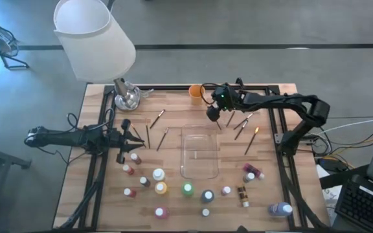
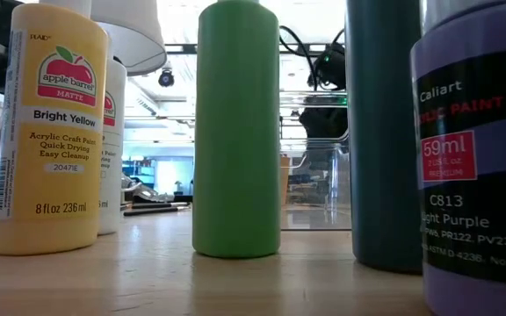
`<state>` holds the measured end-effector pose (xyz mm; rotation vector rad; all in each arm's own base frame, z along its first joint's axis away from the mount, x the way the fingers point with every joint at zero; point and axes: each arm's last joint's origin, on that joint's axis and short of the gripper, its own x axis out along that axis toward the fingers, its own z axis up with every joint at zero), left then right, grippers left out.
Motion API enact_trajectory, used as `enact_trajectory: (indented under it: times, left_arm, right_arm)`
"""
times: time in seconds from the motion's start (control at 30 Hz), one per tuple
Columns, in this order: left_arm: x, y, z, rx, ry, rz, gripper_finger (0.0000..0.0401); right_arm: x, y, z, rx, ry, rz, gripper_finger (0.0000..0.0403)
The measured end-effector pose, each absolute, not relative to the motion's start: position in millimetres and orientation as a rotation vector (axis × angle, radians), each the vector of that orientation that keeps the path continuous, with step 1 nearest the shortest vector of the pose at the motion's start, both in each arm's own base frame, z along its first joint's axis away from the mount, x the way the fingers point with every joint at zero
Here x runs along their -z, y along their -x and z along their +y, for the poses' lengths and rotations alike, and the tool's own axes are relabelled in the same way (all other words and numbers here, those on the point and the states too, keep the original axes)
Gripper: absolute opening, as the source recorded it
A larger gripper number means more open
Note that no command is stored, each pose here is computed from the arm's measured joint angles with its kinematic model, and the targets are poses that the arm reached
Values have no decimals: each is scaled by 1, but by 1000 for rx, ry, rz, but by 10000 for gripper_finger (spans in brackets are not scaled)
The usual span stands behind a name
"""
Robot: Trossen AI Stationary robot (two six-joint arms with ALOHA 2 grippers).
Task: Pick & Place Paint Supplies
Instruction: Put the gold paint brush into the yellow cup
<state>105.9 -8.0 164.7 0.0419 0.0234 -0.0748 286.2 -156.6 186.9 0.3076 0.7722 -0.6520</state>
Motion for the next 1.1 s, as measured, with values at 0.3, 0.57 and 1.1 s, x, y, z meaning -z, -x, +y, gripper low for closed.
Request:
enact_trajectory:
  times: [0.3,0.57,1.1]
  left_arm:
    - [-165,-106,-8,75,-42,23,74]
    - [-165,-106,-8,75,-42,24,74]
    - [-165,-106,-8,75,-42,24,74]
  right_arm:
    - [-172,-290,-172,671,-302,754,287]
    - [-148,-294,-185,657,-330,776,257]
    - [-124,-299,-195,661,-323,778,245]
